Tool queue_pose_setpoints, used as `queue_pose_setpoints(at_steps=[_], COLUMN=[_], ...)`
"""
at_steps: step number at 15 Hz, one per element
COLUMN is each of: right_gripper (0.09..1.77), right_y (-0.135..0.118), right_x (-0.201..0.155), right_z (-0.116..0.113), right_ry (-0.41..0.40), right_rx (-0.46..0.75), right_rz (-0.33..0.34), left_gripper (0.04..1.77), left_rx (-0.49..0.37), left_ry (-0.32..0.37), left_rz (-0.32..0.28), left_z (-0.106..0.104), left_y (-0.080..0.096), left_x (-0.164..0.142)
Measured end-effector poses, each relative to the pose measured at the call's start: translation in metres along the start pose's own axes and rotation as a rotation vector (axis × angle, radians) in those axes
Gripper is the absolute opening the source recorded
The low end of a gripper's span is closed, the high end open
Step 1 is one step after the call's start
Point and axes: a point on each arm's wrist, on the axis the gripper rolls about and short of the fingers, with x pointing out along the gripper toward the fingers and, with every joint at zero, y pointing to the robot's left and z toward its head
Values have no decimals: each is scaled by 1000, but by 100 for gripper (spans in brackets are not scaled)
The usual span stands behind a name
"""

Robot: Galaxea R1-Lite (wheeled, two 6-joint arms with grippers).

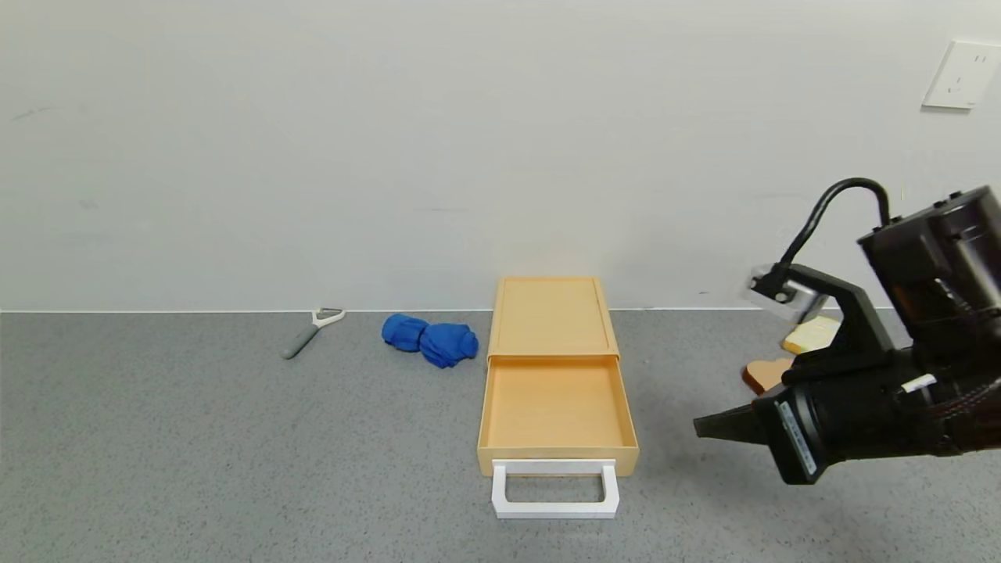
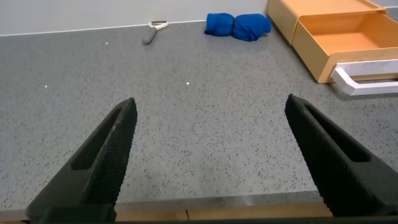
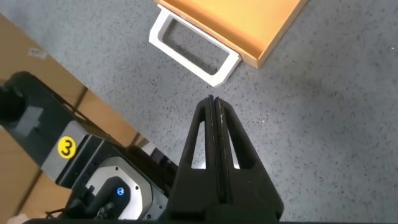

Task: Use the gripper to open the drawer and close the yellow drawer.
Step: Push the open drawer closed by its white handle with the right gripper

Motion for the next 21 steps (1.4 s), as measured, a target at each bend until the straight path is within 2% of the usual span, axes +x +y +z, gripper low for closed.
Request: queue_pose_setpoints(at_steps=[5, 10, 15, 19, 21], right_gripper=[12, 12, 12, 12, 12], right_y=[34, 62, 84, 92, 96], right_x=[57, 108, 150, 177, 187], right_z=[-1, -10, -15, -26, -29], right_ry=[41, 58, 1, -37, -76], right_rx=[5, 37, 61, 84, 103], right_rz=[-33, -104, -195, -283, -303], left_gripper=[172, 172, 172, 172, 172], left_rx=[0, 0, 0, 0, 0], left_ry=[0, 0, 0, 0, 0], left_rz=[0, 0, 0, 0, 0], left_z=[0, 0, 0, 0, 0], left_y=[0, 0, 0, 0, 0], left_x=[0, 0, 0, 0, 0])
